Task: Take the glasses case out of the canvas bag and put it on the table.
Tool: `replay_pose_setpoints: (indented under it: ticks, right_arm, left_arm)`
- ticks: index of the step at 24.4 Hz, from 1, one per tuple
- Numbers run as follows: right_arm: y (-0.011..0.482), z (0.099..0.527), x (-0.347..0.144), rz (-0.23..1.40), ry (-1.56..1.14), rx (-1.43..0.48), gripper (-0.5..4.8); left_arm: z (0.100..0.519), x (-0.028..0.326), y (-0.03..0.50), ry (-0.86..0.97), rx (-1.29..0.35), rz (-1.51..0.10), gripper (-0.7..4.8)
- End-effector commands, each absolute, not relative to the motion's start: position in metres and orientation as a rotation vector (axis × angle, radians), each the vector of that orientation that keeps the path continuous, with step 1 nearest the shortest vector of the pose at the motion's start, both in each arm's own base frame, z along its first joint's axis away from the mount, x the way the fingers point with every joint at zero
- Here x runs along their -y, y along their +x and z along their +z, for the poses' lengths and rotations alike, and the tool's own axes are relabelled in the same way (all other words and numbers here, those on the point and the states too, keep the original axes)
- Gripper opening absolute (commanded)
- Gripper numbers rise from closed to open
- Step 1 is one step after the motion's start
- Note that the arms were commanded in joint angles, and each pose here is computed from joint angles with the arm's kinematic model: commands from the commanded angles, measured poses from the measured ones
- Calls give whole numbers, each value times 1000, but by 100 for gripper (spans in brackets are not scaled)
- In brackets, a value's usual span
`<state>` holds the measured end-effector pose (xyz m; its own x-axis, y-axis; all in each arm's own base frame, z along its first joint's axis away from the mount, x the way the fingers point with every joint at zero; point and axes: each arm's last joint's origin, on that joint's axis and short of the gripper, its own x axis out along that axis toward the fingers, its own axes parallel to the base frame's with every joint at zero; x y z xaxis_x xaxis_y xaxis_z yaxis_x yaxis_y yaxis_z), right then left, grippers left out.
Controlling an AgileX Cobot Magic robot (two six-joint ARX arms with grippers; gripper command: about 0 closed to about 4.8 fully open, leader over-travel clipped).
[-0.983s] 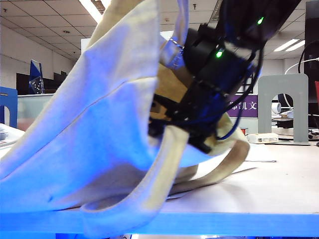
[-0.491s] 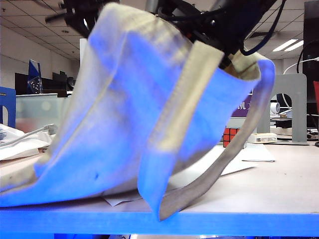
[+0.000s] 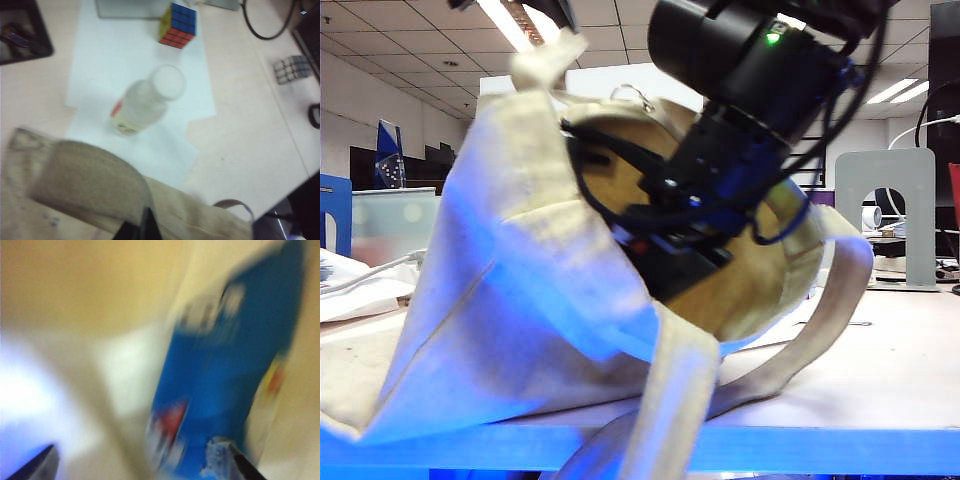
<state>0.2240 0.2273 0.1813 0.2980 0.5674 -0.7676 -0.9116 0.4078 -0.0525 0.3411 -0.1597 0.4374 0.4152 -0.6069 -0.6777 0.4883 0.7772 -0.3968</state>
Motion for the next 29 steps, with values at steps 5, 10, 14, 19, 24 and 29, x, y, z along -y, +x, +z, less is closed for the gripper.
replay_pose_setpoints:
  ticks: [5, 10, 14, 19, 24, 29]
  right_arm:
    - [242, 156, -236, 870, -550, -743, 479]
    - [262, 174, -235, 886, -484, -695, 479]
    - [264, 135, -240, 911, -509, -819, 479]
    - [258, 125, -241, 927, -485, -918, 229]
    - [243, 188, -226, 916, -446, -835, 229]
    - [220, 258, -195, 853, -415, -669, 229]
  left_arm:
    - [446, 183, 318, -123, -909, -799, -6]
    - [449, 182, 315, -128, -908, -818, -6]
    - [450, 182, 314, -129, -908, -818, -6]
    - [450, 182, 315, -98, -891, -822, -6]
    - [448, 157, 339, -29, -793, -595, -6]
    - [445, 98, 370, -39, -738, -285, -6]
